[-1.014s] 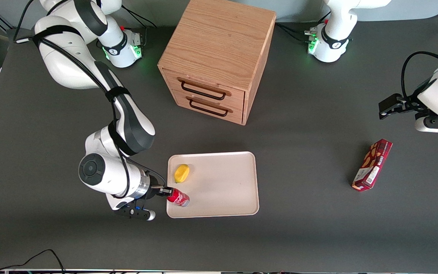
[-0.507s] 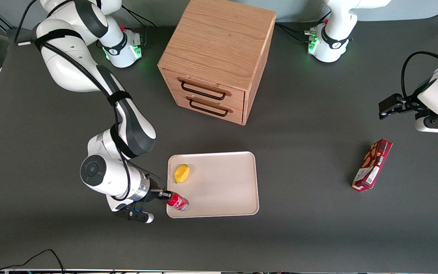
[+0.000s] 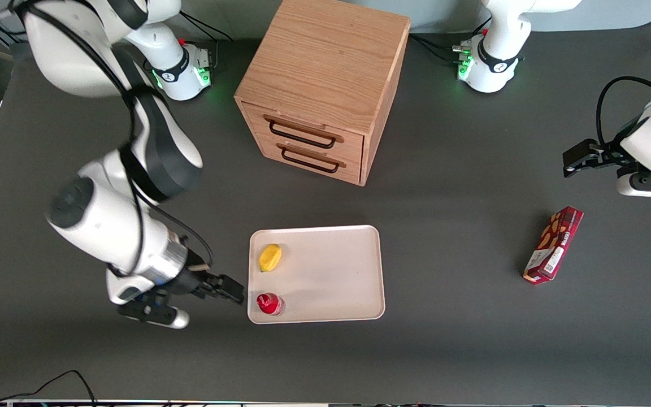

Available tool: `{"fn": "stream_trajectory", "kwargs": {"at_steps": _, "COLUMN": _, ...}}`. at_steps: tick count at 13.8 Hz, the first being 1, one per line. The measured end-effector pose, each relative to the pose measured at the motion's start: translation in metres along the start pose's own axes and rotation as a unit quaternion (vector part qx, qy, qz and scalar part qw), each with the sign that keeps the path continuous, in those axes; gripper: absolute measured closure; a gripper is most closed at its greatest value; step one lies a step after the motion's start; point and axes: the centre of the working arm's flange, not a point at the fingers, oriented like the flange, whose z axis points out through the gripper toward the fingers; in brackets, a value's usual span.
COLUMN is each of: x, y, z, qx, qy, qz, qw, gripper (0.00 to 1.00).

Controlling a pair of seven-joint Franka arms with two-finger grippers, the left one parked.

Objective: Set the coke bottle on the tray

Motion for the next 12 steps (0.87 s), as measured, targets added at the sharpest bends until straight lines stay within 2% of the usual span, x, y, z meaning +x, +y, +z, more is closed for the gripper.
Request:
{"fn": "stream_trajectory", "kwargs": {"at_steps": 1, "x": -0.009, "y": 0.003, "z": -0.049, "qx": -0.015, "qy": -0.010, "qz": -0.003, "qw": 0.9998, "gripper": 0.00}}
{"fn": "stream_trajectory", "kwargs": {"at_steps": 3, "x": -0.030, "y": 0.031, "z": -0.130, "qx": -0.059, "qy": -0.048, "qz": -0.008, "qw": 0.9970, "gripper": 0.00}}
{"fn": "stream_trajectory", "kwargs": {"at_steps": 4, "x": -0.037, "y": 0.051, "z": -0.162, "qx": -0.079, "qy": -0.060, "qz": -0.008, "qw": 0.9950, "gripper": 0.00}}
{"fn": "stream_trajectory", "kwargs": {"at_steps": 7, "x": -0.048, "y": 0.111, "z": -0.223, "qx": -0.108, "qy": -0.074, "qz": -0.021, "qw": 0.9912, "gripper": 0.00}}
{"fn": "stream_trajectory", "kwargs": {"at_steps": 10, "x": -0.078, "y": 0.126, "z": -0.242, "qx": -0.125, "qy": -0.071, "qz": -0.018, "qw": 0.9895, "gripper": 0.00}}
{"fn": "stream_trajectory", "kwargs": {"at_steps": 12, "x": -0.108, "y": 0.124, "z": -0.245, "qx": -0.129, "qy": -0.048, "qz": -0.026, "qw": 0.9901, "gripper": 0.00}}
